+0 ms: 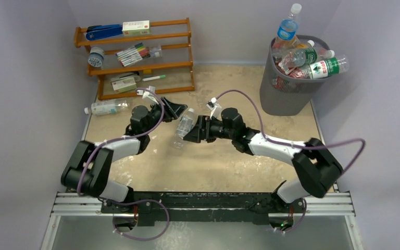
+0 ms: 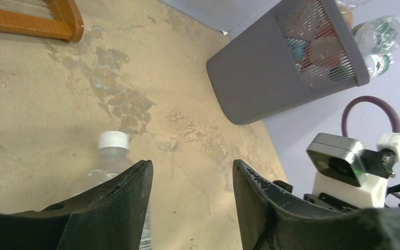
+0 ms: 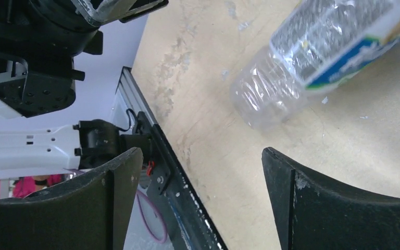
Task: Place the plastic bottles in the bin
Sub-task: Adjust the plastic bottle at the center of the board, then adjust the trash bin at the center of the board.
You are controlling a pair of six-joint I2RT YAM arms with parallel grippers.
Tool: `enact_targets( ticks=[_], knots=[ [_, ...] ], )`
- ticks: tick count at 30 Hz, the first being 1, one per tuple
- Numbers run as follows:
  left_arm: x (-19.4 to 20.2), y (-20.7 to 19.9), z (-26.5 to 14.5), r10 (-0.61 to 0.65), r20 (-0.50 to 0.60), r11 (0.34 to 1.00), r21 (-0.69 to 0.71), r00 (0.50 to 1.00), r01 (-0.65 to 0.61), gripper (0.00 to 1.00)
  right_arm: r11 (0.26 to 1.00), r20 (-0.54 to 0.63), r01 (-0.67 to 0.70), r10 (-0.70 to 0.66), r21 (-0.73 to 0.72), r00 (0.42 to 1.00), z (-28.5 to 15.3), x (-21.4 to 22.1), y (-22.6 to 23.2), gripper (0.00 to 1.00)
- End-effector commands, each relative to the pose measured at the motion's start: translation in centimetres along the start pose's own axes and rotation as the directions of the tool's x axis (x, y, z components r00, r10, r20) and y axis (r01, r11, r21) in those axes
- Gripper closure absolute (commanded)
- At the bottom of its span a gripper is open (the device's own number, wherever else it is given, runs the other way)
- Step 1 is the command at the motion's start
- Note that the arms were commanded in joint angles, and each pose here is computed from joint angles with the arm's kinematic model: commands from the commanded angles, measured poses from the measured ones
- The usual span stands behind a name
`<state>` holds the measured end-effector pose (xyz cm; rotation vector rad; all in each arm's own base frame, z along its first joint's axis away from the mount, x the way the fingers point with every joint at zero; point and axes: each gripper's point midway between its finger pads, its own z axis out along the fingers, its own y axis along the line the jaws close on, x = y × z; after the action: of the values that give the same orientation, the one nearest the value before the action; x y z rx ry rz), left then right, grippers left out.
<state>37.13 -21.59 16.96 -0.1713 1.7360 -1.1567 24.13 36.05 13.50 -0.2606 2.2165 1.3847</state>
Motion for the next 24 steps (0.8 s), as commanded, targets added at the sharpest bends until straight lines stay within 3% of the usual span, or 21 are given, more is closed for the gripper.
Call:
enact_targets(
  ticks=[1,5,11,19,24],
  knots=[
    [-0.8,-1.4,-1.8,0.094,-0.016,0.993,-0.076,0.995,-0.095,0.36,0.991,0.017,0.062,-0.064,0.118,0.998,-2.9,-0.1,-0.5,0.10],
    [-1.3,-1.8,-3.9,0.108,-0.044,0.976,-0.183,0.993,-0.114,0.28,0.985,0.006,0.074,-0.076,0.156,0.997,-5.1,0.0,0.3,0.07],
    [-1.3,-2.0,-6.5,0.082,-0.057,0.962,-0.257,0.995,-0.094,0.25,0.946,0.115,0.045,-0.086,0.320,0.990,-9.1,-2.4,-1.4,0.02],
    [-0.2,-2.2,-7.9,0.062,-0.098,0.959,-0.269,0.993,-0.086,0.22,0.823,0.396,-0.166,-0.076,0.543,0.915,-19.3,-7.4,-6.9,0.12],
    [0.3,-2.4,-8.0,0.054,-0.112,0.962,-0.262,0.992,-0.082,0.22,0.713,0.504,-0.317,-0.059,0.625,0.862,-24.2,-7.4,-10.8,0.14]
  ],
)
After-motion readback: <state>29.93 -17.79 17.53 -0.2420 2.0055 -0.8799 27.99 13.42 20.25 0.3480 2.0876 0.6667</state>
